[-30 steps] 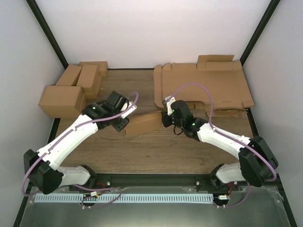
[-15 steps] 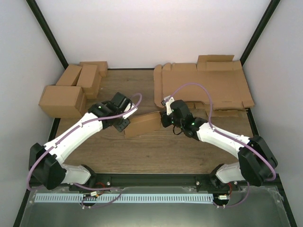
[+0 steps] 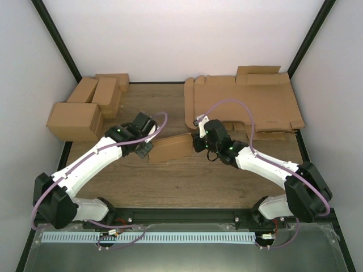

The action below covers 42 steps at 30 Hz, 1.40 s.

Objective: Fold the paper box

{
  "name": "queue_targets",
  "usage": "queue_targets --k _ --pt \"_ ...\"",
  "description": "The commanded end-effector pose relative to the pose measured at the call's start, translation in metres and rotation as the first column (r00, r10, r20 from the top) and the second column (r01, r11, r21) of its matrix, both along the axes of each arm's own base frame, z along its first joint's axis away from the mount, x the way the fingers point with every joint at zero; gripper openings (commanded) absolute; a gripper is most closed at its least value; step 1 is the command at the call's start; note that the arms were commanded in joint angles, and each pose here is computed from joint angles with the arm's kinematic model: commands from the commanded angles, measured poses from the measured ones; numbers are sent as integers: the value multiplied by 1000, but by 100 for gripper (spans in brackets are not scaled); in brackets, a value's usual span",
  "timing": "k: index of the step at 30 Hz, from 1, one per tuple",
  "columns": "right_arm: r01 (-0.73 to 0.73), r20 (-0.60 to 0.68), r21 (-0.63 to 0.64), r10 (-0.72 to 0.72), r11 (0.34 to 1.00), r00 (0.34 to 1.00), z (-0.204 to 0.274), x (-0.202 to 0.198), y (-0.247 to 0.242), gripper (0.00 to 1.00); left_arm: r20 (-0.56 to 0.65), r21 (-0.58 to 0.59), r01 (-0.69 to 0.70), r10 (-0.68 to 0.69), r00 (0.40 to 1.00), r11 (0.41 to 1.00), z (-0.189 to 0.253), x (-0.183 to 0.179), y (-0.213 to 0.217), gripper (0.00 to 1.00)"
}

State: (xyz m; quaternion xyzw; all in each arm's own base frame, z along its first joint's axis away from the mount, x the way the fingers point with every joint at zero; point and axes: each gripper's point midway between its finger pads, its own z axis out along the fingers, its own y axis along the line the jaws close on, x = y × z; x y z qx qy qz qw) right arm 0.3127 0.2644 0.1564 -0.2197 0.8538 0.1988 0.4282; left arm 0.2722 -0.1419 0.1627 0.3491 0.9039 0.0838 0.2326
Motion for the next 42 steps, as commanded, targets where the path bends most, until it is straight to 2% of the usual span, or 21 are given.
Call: queue_targets --k 1,4,5,8,11,17,23,27,34,39,42 --pt "-18 -110 -88 8 996 994 -33 -14 -8 1 8 29 -51 51 999 998 -6 2 8 17" --pt "-18 -115 -86 8 996 993 -34 -15 -8 1 32 -3 -72 72 997 997 1 6 5 5" --pt "-17 -116 -85 7 996 993 -33 -15 -8 1 43 -22 -85 85 995 996 5 8 4 4" --pt "-10 -119 -78 1 997 993 -33 -15 -9 1 73 -104 -150 158 985 983 17 16 -3 4" --pt "-5 -110 -53 0 999 994 -29 -15 -7 1 52 -221 -199 216 975 955 22 23 -20 4" --pt "6 -74 -21 -8 1000 997 -19 -10 -5 1 8 -373 -349 379 925 860 20 47 -41 4" --pt "34 -19 -32 -35 999 999 -3 -3 -9 1 3 -519 -368 432 902 771 37 66 -62 4" --pt "62 13 -44 -61 997 998 5 -2 -17 1 2 -553 -378 454 891 743 40 74 -64 4" --pt "51 46 -88 -48 995 998 0 -2 -21 1 -82 -549 -396 424 902 736 33 68 -71 4" --pt "56 42 -59 -54 997 998 -1 -2 -20 3 -115 -588 -408 426 897 699 26 59 -71 4" --pt "70 14 -56 -70 996 997 -6 -2 -19 3 -125 -579 -397 404 906 712 17 53 -71 4"
